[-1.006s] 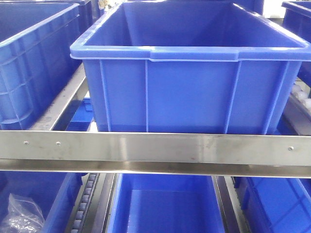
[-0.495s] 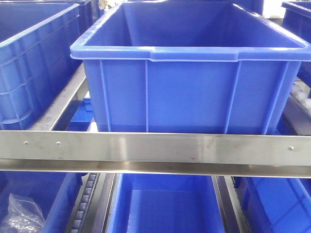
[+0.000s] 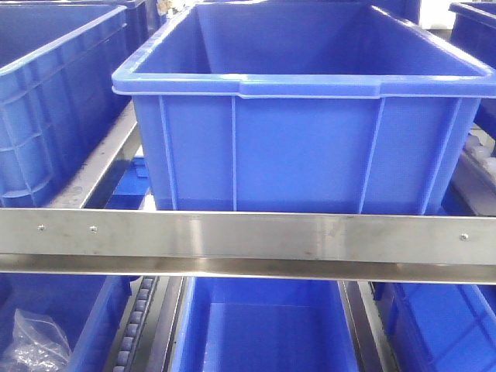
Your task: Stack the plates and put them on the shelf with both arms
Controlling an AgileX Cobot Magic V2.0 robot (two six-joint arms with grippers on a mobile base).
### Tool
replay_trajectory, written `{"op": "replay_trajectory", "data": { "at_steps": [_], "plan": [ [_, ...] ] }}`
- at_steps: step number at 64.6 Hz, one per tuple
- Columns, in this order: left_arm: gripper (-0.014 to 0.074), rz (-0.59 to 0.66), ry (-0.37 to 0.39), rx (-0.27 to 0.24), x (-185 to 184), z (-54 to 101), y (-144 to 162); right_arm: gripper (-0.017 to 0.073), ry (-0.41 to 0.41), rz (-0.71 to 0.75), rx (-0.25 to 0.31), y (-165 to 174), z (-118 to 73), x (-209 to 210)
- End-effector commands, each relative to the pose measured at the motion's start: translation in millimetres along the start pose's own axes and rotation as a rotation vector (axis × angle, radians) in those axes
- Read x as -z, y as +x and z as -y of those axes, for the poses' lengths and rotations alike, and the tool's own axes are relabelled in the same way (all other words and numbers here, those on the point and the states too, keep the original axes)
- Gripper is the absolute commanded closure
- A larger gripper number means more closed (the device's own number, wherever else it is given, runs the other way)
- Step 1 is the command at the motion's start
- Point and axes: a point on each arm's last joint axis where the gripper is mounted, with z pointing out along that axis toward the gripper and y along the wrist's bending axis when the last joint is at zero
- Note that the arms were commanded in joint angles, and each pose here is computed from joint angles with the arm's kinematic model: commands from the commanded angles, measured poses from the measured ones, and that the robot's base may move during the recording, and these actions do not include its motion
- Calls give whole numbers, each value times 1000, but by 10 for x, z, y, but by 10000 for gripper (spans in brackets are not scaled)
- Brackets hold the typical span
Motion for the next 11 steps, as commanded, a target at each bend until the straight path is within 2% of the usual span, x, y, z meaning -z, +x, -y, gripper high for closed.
{"op": "replay_trajectory", "data": {
  "at_steps": [1, 11],
  "plan": [
    [510, 97, -12, 9, 21, -10, -72, 501, -6, 100, 8, -84, -6, 18],
    [510, 97, -12, 9, 21, -10, -72, 501, -6, 100, 8, -84, -6, 18]
  ]
}}
